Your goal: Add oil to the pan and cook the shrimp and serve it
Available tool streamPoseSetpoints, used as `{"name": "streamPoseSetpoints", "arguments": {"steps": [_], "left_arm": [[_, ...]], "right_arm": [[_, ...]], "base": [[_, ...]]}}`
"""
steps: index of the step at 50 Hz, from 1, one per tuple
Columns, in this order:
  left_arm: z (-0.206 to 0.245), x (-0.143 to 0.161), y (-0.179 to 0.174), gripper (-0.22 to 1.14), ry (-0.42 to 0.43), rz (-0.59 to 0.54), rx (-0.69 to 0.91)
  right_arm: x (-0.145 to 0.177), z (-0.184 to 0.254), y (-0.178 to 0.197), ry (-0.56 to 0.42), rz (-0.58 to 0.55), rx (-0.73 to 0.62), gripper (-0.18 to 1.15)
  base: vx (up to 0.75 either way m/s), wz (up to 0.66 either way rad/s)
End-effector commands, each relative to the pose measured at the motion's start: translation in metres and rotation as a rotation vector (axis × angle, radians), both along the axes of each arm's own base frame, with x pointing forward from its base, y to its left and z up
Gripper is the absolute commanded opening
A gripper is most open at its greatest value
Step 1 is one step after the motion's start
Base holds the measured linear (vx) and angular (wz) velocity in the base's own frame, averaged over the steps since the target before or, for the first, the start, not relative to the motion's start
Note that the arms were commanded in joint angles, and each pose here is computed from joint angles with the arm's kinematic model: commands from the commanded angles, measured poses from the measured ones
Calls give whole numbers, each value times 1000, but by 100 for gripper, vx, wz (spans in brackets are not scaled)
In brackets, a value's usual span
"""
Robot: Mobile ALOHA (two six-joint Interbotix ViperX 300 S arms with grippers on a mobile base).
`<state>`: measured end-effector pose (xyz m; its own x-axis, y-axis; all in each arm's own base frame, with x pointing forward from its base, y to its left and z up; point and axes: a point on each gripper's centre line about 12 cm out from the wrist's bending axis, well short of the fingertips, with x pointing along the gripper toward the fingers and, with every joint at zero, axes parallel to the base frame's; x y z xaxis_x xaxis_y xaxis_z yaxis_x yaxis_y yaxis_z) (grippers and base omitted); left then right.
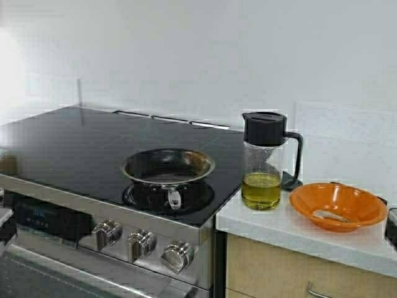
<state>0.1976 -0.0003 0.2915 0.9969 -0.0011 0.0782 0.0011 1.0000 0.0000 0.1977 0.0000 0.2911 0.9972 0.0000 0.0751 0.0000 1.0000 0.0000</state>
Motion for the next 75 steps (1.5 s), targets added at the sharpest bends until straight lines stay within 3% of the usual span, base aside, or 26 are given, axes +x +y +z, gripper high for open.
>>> {"name": "streamPoseSetpoints", "arguments": {"steps": [1,5,6,9,12,18,30,38,54,66,75], "left_arm": [[2,-1,-1,4,-8,-8,30],[3,-1,-1,7,-9,-8,29],[3,-1,-1,6,-9,-8,29],[2,-1,-1,4,-8,-8,22],[1,-2,-1,3,-5,-9,15],[0,-2,-1,3,0,-9,13],[-2,-2,-1,3,8,-9,7],[-3,-2,-1,3,9,-9,7],[-6,-3,-1,3,15,-8,3],[-8,-3,-1,3,20,-8,-9],[-9,-3,-1,3,23,-9,-16]], "right_arm": [[3,3,5,2,27,24,17],[5,2,11,13,55,41,51],[6,1,13,20,67,45,67],[9,-1,19,38,94,49,98],[13,-4,27,55,129,41,113],[23,-13,42,99,188,38,100],[41,-62,73,201,269,98,102],[40,-109,75,312,215,172,102],[43,-192,98,479,212,91,102],[42,-250,99,516,54,47,102],[52,-279,107,535,32,41,102]], "base": [[0,0],[0,0],[0,0],[0,0],[0,0],[0,0],[0,0],[0,0],[0,0],[0,0],[0,0]]}}
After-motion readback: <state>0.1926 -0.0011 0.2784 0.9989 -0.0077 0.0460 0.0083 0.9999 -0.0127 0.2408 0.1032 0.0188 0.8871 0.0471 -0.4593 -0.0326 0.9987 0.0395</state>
